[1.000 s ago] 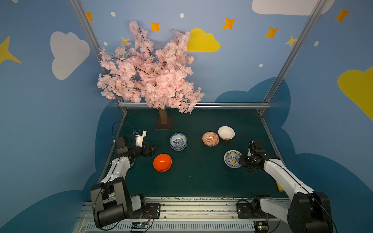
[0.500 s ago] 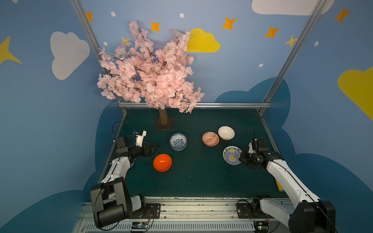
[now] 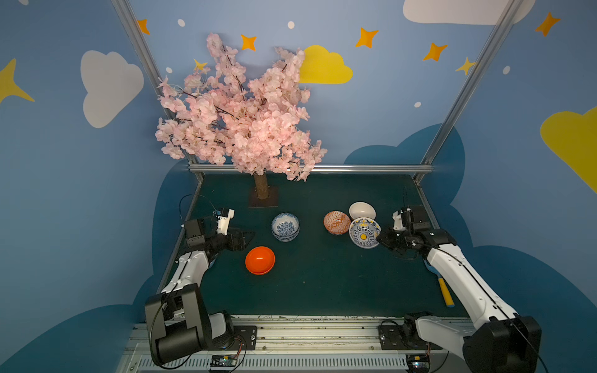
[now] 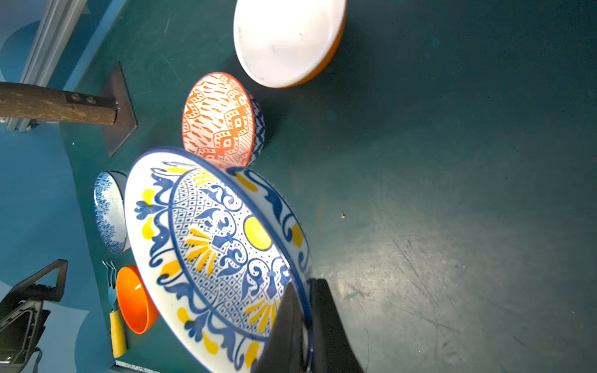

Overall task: Stack the bowls
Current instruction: Place the bowl on the bowl.

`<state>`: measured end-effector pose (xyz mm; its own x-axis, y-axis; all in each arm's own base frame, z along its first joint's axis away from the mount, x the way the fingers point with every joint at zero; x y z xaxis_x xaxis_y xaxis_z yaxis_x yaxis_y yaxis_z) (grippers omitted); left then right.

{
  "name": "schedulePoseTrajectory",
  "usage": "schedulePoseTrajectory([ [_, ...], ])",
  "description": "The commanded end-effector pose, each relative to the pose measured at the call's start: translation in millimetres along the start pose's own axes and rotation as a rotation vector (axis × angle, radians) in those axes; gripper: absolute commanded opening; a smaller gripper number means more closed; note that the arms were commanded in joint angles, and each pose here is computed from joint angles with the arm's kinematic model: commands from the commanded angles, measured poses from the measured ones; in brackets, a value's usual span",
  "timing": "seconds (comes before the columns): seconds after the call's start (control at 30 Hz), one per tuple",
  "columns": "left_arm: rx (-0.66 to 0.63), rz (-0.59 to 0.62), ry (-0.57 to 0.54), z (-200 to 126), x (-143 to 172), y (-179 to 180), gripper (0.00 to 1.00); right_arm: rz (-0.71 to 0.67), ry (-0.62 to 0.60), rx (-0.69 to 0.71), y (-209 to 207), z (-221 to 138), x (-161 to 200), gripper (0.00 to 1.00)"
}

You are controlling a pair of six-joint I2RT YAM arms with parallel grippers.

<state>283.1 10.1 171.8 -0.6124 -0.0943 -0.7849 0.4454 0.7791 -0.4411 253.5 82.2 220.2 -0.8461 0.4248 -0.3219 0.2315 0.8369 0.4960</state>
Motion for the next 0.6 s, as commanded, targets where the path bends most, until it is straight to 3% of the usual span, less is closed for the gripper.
schedulePoseTrajectory([
  [0.0,-0.007,0.005,-0.006,-3,-5,-2,1.0,-0.029,0.002,-0.048,24,-4,-6,0.0],
  [0.57,-0.075,-0.056,-0.056,-15,-10,16,1.0,-0.177,0.078,-0.11,120,37,-16,0.0],
])
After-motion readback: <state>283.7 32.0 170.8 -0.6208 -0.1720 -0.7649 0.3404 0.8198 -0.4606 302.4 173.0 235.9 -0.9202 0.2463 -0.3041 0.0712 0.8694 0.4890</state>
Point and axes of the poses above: each gripper's point midway between its finger pads, its own z axis out along the fingers, its own y axis along the line the jaws close on, x = y × z, the point moved 7 cm from there along -z, back along the fingers, and after that the axes turned 1 degree about z, right-handed, at the moved point
